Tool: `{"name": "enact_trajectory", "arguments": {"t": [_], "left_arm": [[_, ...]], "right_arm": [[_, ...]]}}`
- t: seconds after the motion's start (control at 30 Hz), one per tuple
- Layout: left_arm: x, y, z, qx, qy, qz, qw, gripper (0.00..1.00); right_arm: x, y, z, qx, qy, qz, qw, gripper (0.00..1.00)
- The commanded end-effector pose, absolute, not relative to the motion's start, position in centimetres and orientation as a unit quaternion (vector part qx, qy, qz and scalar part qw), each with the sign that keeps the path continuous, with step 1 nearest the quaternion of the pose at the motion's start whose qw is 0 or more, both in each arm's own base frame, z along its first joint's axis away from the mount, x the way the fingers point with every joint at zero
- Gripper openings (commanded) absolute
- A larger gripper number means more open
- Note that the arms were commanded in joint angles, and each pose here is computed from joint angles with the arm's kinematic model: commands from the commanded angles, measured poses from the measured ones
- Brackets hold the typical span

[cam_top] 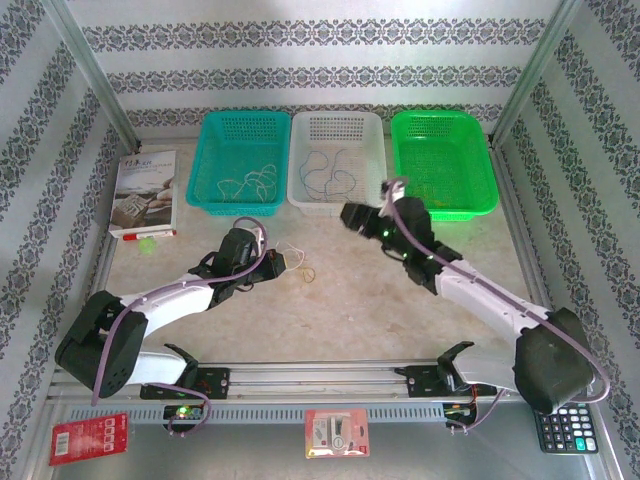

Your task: Untangle the cables

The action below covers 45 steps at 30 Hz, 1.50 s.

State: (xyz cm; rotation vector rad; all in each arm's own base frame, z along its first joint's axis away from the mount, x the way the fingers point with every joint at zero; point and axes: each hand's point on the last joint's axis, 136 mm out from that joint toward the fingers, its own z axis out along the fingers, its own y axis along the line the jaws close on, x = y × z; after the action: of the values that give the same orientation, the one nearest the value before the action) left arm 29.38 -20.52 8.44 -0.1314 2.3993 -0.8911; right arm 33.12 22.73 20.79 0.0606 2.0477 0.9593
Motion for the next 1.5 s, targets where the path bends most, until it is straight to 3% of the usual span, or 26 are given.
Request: {"name": "enact_trajectory", "arguments": {"t": [0.0, 0.33, 0.63, 0.77, 0.9, 1.0, 1.47], "left_arm": [[28.9, -20.6, 8.9, -0.05, 0.896, -0.336, 0.287, 0.0], [29.0, -21.9, 12.3, -0.02, 0.884, -0.365, 0.291, 0.0], [28.9, -22.1, 13.6, -0.011, 0.881, -0.37, 0.295, 0.0], [28.8, -22.7, 15.1, -0.001, 0.87, -0.392, 0.298, 0.0], [28.6, -23.4, 17.6, 0.01, 0.854, -0.421, 0.304, 0.0], [28.5, -23.9, 20.2, 0.011, 0.837, -0.448, 0.313, 0.0], [29.0, -25.5, 34.2, 0.031, 0.741, -0.553, 0.379, 0.0]], "right_arm": [[30.6, 25.7, 18.2, -0.036, 0.824, 0.405, 0.395, 0.63], [28.7, 32.6, 16.1, -0.114, 0.813, 0.456, 0.344, 0.63], [29.0, 35.2, 15.5, -0.126, 0.807, 0.474, 0.329, 0.55], [30.0, 34.9, 14.4, -0.114, 0.815, 0.456, 0.339, 0.41], [31.3, 34.0, 13.4, -0.085, 0.818, 0.448, 0.35, 0.16], [31.7, 33.8, 12.6, -0.074, 0.82, 0.45, 0.346, 0.07], [31.6, 33.3, 9.9, -0.046, 0.827, 0.45, 0.333, 0.16]]}}
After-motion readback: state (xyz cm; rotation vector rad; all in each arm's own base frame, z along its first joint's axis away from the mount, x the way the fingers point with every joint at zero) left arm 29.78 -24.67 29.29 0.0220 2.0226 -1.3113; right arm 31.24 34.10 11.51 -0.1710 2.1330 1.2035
